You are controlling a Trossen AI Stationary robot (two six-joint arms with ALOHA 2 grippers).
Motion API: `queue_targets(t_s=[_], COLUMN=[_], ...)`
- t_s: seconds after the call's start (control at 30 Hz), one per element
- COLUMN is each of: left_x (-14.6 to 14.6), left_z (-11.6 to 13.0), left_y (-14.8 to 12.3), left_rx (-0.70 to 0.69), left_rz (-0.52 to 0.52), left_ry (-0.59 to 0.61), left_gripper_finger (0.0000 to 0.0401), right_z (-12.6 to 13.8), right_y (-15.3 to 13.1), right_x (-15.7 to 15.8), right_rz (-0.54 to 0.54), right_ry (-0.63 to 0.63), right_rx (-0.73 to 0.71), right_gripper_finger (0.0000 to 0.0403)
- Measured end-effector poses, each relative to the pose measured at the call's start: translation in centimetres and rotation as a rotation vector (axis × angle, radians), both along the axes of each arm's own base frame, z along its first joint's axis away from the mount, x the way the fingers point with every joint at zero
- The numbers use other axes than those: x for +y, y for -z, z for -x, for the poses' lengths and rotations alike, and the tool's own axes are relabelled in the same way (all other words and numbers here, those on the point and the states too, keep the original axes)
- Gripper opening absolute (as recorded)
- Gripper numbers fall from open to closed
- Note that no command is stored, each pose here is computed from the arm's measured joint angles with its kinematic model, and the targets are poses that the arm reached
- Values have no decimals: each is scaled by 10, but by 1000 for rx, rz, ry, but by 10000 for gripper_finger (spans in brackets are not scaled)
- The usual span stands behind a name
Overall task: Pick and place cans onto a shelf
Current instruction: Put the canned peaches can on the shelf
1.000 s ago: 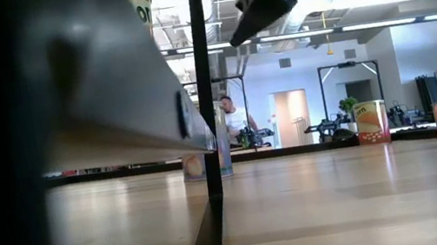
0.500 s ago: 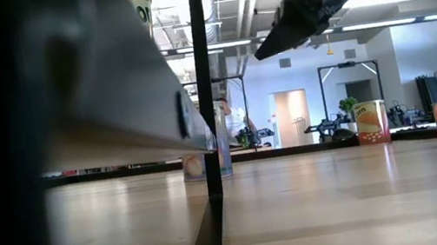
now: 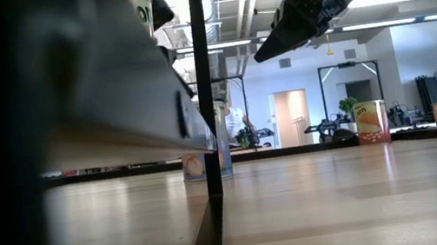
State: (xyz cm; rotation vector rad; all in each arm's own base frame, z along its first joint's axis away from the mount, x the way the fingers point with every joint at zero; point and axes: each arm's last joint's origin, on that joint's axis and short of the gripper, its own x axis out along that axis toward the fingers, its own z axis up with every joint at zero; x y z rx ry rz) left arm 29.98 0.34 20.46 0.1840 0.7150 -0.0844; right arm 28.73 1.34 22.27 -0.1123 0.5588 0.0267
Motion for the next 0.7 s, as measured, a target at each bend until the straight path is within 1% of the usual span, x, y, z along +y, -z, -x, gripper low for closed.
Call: queue_targets(t_s=[0.1, 0.3, 0.4, 0.53, 0.6, 0.7], left_x=[1, 1, 2, 2, 1, -1], left_z=[0, 1, -1, -8, -9, -10], left_y=[1, 3, 14, 22, 24, 22], left_rx=[9, 31, 78, 86, 96, 99], left_rz=[-36, -59, -96, -114, -139, -173], left_ry=[-15, 3, -6, -8, -8, 0], left_gripper_finger=[167, 167, 167, 164, 152, 114], right_z=[0, 0, 0, 0, 0, 0], right_y=[0, 0, 0, 0, 0, 0], right_x=[0, 0, 0, 0, 0, 0], right_rz=[1, 14, 16, 16, 16, 16], right_ry=[-1, -7, -9, -9, -9, -9], right_rx=[1, 1, 1, 1, 0, 0], right_gripper_finger=[21, 14, 17, 19, 17, 14])
